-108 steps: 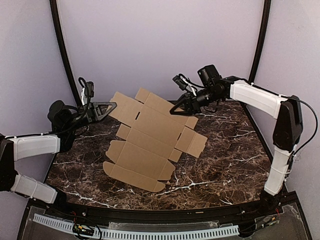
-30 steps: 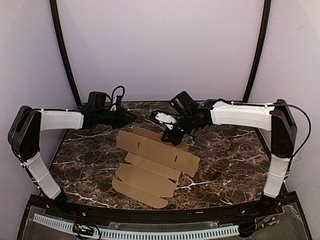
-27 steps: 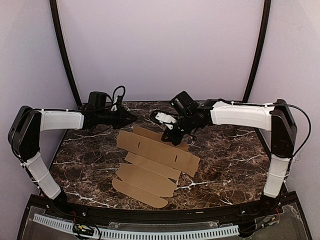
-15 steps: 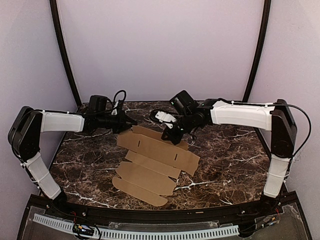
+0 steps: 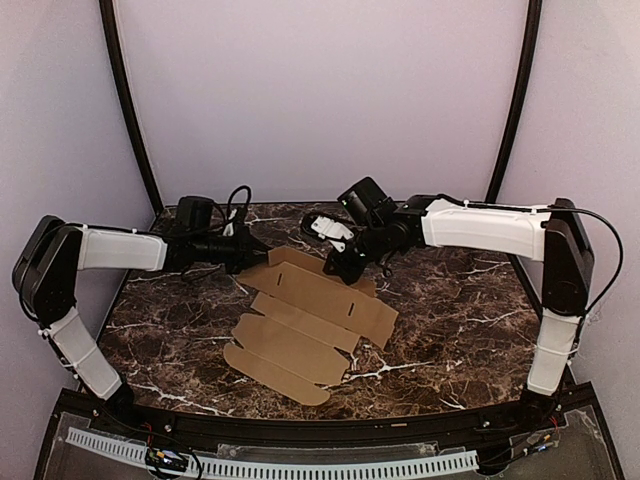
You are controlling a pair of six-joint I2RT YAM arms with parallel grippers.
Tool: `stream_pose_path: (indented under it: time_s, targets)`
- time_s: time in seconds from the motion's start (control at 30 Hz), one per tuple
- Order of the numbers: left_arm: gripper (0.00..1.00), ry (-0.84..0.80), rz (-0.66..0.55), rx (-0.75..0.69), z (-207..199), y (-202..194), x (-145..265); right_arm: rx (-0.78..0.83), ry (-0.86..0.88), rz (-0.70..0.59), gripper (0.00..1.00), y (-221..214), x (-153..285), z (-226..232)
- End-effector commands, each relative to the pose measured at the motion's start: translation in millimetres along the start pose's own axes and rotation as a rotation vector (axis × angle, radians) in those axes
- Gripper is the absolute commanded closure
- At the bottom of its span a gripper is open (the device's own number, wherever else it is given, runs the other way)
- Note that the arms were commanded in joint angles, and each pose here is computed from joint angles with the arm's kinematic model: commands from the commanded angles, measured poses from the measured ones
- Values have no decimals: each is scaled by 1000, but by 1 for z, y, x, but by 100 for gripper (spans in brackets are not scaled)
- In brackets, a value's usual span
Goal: Fold the paper box
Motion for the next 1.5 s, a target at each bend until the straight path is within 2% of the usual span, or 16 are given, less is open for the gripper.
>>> stream_pose_path:
  time_s: [0.0,0.47,1.23,1.47]
  targets:
    - [99,-61,20,-23,-23,-9,3,-17,-44,-52,100,18,4,-4]
    - [99,-93,58,-45,-47,-21,-12,-35,-56,-41,100,17,0,-6]
    - [99,-93,74,-51,-41,-14,-44,11,17,-70,100,16,11,9]
    - [99,-89,78,-73,-45,-9,-46,4,-23,-53,100,13,8,3]
Point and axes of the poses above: each gripper's point midway between its finger pads, its own x axis back along the fingers, its own z axis along the line the jaws close on, y = z × x, the point moved 4 cm from there along x, back along the fingers
